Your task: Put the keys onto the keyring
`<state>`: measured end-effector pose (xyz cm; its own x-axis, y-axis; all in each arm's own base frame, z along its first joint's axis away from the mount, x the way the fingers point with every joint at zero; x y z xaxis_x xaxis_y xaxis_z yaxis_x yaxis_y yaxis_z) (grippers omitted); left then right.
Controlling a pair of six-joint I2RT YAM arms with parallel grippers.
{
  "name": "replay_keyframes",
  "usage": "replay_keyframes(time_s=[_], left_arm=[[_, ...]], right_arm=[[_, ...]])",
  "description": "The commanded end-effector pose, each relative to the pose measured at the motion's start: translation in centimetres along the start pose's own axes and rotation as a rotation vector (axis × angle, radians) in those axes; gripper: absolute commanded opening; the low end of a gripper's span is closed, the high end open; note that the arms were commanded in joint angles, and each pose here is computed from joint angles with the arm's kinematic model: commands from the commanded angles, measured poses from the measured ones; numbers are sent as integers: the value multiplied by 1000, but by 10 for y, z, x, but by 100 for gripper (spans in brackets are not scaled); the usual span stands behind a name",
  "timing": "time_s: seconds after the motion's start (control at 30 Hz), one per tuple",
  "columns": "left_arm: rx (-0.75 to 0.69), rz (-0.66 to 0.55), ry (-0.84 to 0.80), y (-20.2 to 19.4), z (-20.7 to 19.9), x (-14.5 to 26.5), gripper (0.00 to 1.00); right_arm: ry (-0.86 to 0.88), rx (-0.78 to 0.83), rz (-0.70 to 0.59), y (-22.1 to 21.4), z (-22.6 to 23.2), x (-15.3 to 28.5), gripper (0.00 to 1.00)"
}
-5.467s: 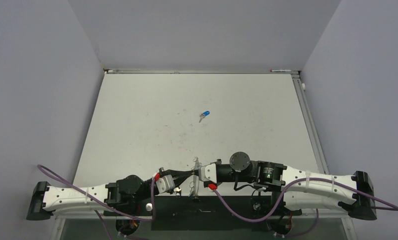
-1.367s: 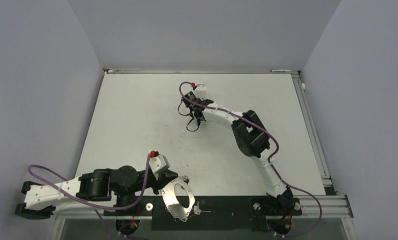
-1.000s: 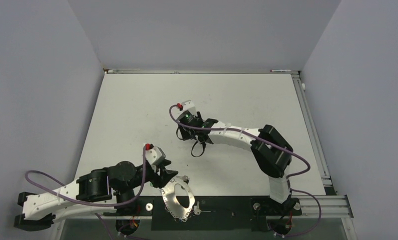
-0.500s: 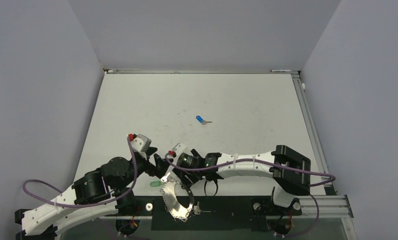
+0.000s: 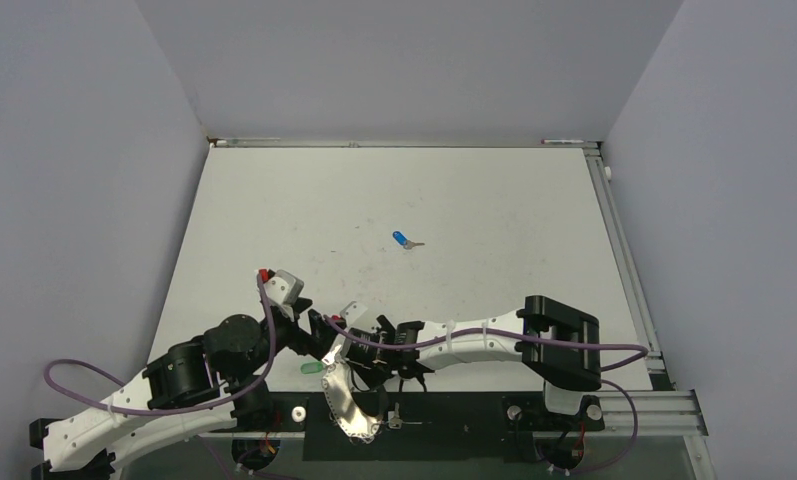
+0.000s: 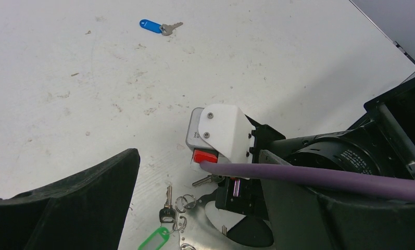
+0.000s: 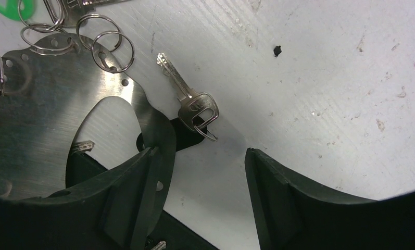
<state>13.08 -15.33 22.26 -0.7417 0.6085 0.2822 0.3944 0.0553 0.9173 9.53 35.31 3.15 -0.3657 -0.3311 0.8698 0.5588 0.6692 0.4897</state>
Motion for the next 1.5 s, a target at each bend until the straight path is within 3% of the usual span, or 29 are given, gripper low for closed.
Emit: replay_keyframes(time_s=[0.0,0.4,0.53,0.8,1.13,1.3,1.47], left_arm=[[58,-93,-5,31,-4,7,82],[47,-86,10,30,-2,5,82],[46,-81,15,29,-1,4,82],[44,-80,24,29,0,2,82],[41,-73,29,28,1,0,81],[39,-71,33,28,2,-1,82],[39,-73,31,29,2,-1,81]], right_arm=[[-48,32,26,-13,-4,-7,61],[101,67,-59,7,30,12,68],[72,66,-43,1,26,5,68],[114,13,-150,25,28,28,69],[147,25,-110,9,35,15,72],[69,36,-65,-5,26,-4,71],[-91,4,-38,-10,-13,-20,65]])
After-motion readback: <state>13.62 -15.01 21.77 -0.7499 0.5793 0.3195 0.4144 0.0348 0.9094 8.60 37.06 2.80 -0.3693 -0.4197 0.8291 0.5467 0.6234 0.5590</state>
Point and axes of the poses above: each gripper's point midway between its finger pads, its own x axis back along the fingers, its own z axis along the line the jaws close on, y = z × x, the point moved 1 cm from there along x, back along the fingers, and after that the axes turned 3 degrees about x, right-handed, at the moved point
